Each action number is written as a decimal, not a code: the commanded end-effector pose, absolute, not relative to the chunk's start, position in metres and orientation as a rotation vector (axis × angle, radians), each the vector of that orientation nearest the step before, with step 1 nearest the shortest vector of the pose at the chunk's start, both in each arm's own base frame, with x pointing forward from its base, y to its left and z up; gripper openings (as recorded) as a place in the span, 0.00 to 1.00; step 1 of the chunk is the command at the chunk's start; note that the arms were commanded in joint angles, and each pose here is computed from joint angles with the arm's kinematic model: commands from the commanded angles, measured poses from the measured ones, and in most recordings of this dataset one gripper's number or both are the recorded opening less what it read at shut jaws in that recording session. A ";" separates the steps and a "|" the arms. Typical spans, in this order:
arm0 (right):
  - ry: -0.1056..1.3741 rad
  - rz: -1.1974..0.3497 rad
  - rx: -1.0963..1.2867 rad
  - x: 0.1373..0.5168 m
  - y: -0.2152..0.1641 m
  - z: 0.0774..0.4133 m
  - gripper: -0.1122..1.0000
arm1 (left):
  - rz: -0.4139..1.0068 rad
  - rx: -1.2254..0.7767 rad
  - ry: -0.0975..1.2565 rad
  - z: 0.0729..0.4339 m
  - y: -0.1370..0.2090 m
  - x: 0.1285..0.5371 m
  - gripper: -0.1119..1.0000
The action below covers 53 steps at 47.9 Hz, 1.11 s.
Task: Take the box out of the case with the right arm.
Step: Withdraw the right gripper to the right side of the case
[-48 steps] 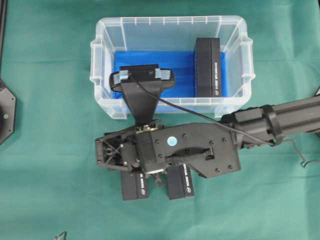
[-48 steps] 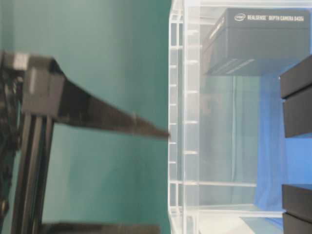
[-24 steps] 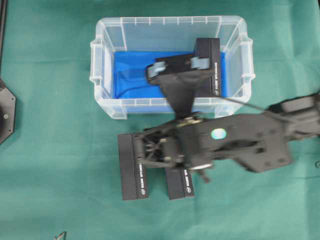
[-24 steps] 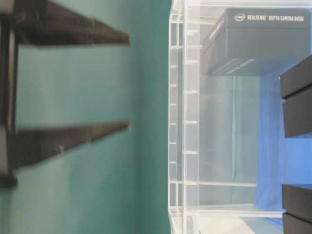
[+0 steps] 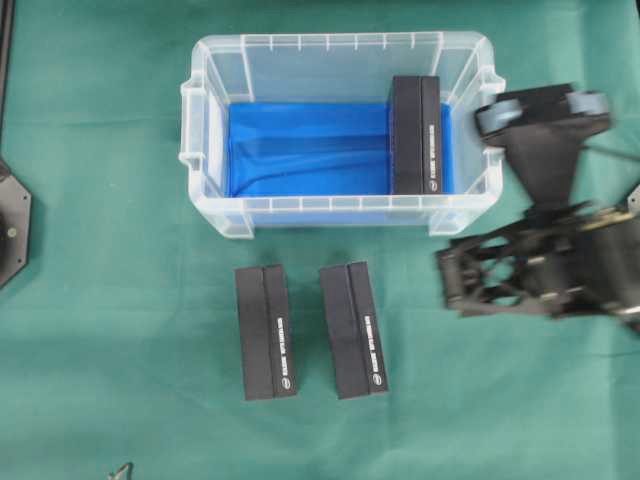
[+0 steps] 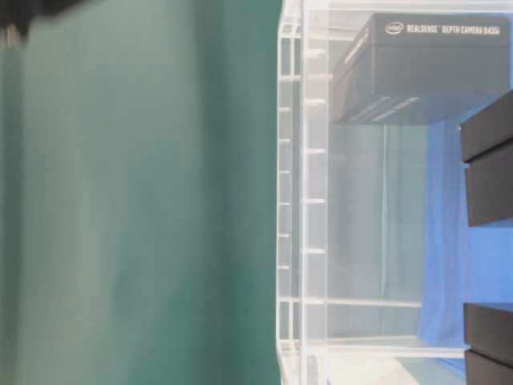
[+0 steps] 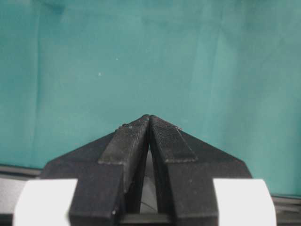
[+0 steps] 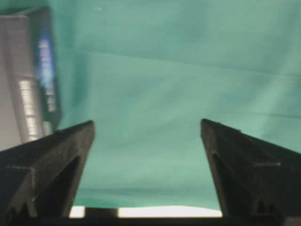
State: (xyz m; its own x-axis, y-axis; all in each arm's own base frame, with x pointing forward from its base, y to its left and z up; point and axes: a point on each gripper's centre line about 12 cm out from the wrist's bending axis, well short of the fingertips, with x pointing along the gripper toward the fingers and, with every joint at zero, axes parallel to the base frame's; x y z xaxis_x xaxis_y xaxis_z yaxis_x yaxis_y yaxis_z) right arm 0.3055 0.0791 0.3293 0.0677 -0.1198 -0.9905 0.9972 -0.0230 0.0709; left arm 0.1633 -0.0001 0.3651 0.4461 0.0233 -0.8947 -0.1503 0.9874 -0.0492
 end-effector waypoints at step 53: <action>1.013 -1.202 1.175 0.244 -0.013 0.324 0.91 | 0.100 -0.106 1.091 0.368 0.001 0.163 0.12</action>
State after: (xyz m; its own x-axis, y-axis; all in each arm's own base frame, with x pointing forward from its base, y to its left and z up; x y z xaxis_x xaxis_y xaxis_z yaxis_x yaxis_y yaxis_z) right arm 0.2450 0.0046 0.3171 0.0876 -0.1290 -0.9878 0.9961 -0.0003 0.0883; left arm 0.1607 0.0004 0.3663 0.4543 0.0253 -0.8905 -0.1343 0.9901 -0.0404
